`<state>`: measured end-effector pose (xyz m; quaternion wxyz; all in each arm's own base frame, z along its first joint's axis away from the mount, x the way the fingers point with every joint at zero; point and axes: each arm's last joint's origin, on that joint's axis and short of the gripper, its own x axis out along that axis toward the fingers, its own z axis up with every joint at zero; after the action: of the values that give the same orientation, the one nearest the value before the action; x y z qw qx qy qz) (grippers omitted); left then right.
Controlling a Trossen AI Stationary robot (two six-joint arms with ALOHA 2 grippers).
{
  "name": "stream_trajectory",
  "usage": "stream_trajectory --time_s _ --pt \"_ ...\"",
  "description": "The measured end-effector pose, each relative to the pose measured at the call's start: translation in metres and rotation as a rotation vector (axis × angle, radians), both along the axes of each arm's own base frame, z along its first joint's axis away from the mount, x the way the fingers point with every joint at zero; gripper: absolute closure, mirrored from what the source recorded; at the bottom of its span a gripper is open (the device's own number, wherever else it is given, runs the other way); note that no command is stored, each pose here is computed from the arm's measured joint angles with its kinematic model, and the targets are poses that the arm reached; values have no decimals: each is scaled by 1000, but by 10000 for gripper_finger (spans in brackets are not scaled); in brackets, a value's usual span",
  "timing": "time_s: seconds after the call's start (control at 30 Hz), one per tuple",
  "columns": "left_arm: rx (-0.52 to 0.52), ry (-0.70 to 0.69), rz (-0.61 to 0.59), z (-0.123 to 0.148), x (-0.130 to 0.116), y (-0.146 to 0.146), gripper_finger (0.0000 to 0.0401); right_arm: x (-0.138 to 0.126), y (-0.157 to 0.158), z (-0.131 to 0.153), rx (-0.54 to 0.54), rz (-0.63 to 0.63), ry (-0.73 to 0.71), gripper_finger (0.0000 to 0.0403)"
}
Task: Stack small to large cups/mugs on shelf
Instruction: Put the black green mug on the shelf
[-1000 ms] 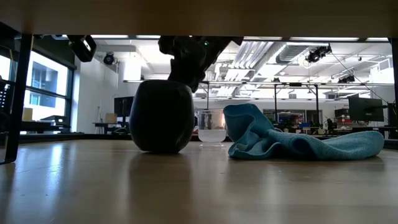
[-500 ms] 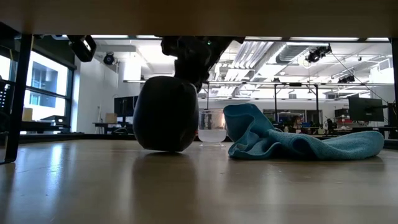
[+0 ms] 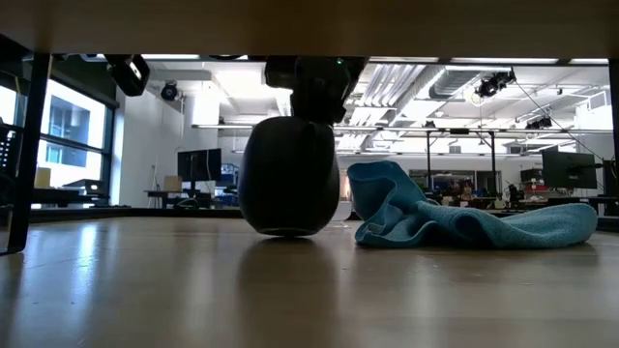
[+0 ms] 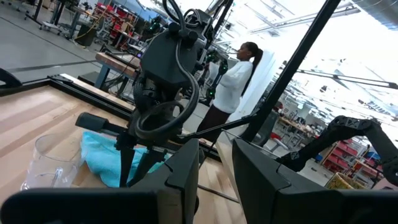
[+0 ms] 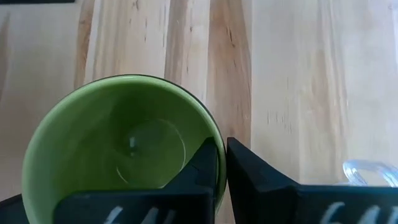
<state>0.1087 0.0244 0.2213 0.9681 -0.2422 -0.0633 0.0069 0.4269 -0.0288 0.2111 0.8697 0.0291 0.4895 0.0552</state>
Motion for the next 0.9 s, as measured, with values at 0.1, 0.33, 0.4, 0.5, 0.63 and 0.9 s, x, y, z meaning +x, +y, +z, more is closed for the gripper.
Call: stream_trajectory --time_s 0.1,0.33,0.4,0.5,0.63,0.9 --pt "0 0 0 0 0 0 316 -1 0 0 -3 -8 9 401" --pt "0 0 0 0 0 0 316 -3 -1 0 -18 -33 30 401" --pt "-1 0 0 0 0 0 316 -4 -2 0 -20 -38 43 401" --pt "-1 0 -6 0 0 0 316 -6 -6 -1 -13 -57 61 401" --pt "-2 0 -9 0 0 0 316 -8 -11 2 -8 -84 68 401" --pt "-1 1 -16 0 0 0 316 -15 -19 18 -59 -121 41 402"
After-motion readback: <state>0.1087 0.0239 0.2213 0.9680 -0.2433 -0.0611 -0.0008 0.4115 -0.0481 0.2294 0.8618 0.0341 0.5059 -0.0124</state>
